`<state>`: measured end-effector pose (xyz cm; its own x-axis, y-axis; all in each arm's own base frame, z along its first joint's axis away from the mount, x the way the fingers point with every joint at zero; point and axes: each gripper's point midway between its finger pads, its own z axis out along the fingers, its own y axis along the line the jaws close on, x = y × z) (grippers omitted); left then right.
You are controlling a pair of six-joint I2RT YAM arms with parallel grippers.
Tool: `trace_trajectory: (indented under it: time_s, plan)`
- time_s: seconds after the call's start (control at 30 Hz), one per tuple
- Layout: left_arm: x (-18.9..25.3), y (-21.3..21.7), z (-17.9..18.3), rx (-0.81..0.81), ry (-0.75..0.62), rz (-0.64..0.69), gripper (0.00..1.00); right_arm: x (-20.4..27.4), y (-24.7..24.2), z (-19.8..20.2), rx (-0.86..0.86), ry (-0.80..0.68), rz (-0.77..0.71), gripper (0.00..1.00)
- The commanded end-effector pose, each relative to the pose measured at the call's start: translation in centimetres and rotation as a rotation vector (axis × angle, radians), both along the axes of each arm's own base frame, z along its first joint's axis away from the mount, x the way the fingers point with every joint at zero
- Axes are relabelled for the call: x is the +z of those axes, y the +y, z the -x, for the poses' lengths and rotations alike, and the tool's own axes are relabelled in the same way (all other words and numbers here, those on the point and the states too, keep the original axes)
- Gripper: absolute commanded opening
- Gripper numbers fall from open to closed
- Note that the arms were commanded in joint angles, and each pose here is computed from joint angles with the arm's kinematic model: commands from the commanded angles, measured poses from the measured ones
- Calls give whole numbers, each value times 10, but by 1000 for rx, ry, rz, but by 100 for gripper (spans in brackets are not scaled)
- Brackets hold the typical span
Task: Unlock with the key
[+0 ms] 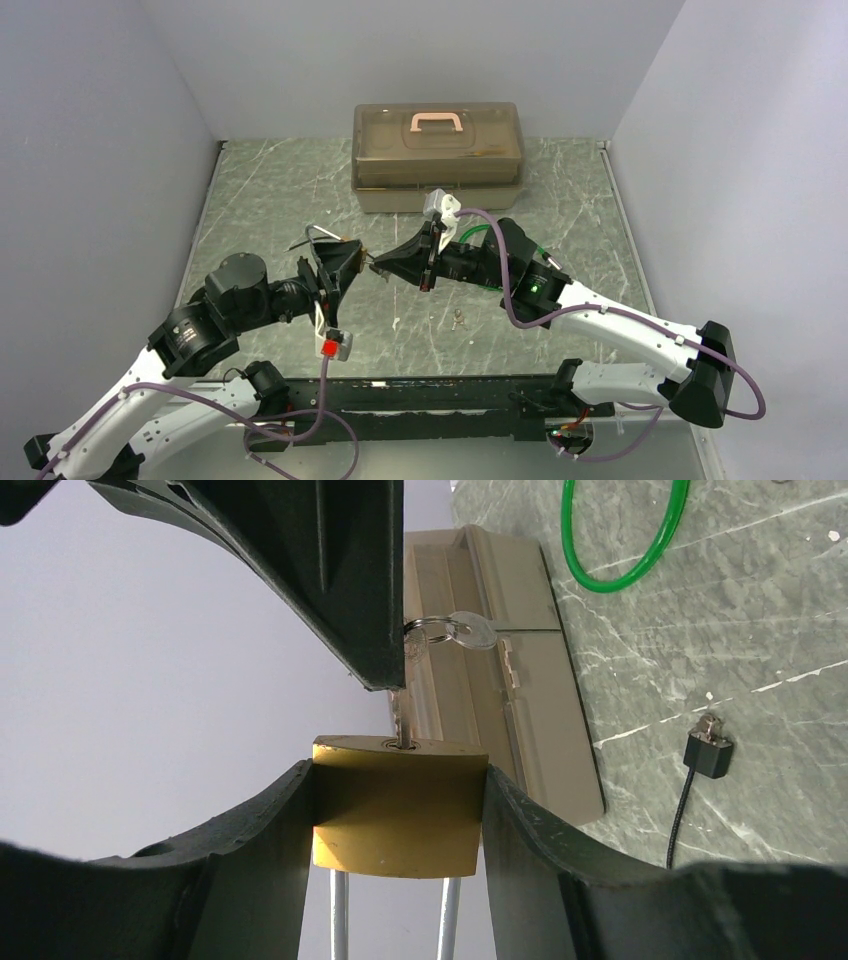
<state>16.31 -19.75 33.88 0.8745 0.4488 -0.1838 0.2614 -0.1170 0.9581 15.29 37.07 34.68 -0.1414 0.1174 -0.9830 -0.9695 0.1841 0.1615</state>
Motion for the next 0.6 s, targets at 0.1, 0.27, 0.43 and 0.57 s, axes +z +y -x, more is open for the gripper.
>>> trace_trajectory:
  time_s: [0.1, 0.27, 0.43, 0.57]
  plan:
    - [39, -1, -10, 33, -102, 94, 0, 23, 2, -6, -56, -48, -54, 0]
    - [39, -1, -14, 51, -101, 86, 0, 18, 8, -3, -67, -39, -46, 0]
    - [39, -2, -14, 49, -103, 82, 0, 17, 12, -1, -65, -29, -57, 0]
    - [39, -2, -12, 39, -102, 84, 0, 20, 14, 1, -60, -32, -79, 0]
